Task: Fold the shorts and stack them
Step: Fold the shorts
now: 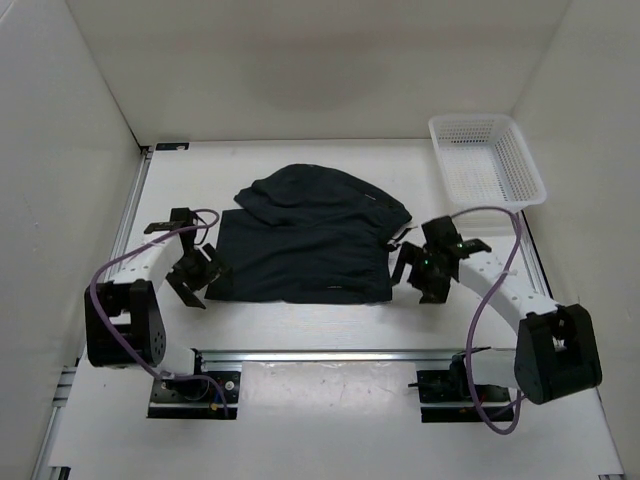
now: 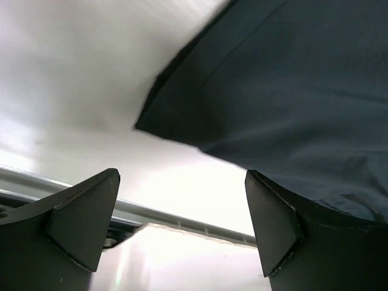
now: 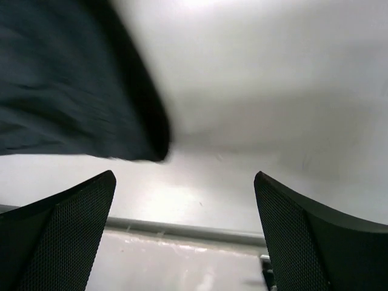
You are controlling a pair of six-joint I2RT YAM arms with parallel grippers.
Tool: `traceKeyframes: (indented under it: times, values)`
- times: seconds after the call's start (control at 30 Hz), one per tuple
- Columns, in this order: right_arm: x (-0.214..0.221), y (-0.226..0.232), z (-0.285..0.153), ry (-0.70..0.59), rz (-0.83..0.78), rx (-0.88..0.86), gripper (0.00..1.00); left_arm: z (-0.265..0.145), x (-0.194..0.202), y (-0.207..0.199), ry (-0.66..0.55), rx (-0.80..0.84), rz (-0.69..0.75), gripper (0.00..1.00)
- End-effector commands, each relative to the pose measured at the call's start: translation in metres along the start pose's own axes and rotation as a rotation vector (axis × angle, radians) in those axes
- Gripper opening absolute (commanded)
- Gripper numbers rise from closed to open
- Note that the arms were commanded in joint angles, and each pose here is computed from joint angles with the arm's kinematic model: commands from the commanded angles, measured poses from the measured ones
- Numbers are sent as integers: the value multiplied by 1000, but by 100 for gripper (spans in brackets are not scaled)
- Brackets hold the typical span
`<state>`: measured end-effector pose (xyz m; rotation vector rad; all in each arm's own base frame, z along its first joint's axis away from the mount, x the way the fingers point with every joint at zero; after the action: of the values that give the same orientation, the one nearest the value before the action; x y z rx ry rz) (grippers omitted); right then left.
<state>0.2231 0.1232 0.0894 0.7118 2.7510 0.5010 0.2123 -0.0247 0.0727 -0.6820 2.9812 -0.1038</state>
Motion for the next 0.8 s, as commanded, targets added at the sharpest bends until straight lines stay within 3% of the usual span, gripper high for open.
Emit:
traceKeyframes:
  times: [0.0, 0.13, 0.17, 0.23, 0.3, 0.33, 0.4, 0.5, 0.53, 0.63, 0.73, 0.77]
  values:
    - [32, -6, -4, 82, 195, -61, 99, 7, -15, -21, -28, 86, -48, 96]
    - [55, -2, -2, 156, 352, -162, 99, 28, -22, -17, -19, 33, -82, 96]
    - [54, 4, 0, 157, 359, -203, 99, 34, -22, -15, -15, 20, -92, 92]
    - [60, 7, 8, 210, 393, -218, 99, 45, -29, -16, -4, 4, -84, 62]
    - [58, 9, 16, 219, 405, -226, 99, 43, -40, -21, -17, 20, -56, 23]
    - [54, 15, 16, 210, 409, -243, 99, 41, -43, -23, -25, 24, -55, 11]
    - [41, 20, 19, 151, 410, -256, 96, 31, -49, -26, -64, 42, -43, 11]
    - [28, 27, 29, 118, 409, -255, 82, 16, -52, -32, -106, 74, -31, 11]
    - [22, 33, 28, 115, 407, -261, 72, 11, -55, -35, -119, 93, -19, 11]
    - [29, 49, 38, 141, 356, -249, 56, -2, -58, -40, -139, 114, -16, 11]
    - [29, 58, 44, 146, 346, -207, 22, -15, -65, -45, -160, 134, -13, 11]
    - [24, 62, 39, 127, 346, -205, 4, -21, -63, -45, -159, 134, -14, 11]
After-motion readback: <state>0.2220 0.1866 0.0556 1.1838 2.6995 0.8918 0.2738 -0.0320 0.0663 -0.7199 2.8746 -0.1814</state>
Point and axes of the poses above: each gripper's point midway between its finger pads, its own z axis out along the fingers, its own y axis along the line the jaws close on, x = y × z, the point moved 2 cm from there along -z, back along the fingers, and after that the axes turned 14 degrees about z, right-handed, at the moved point
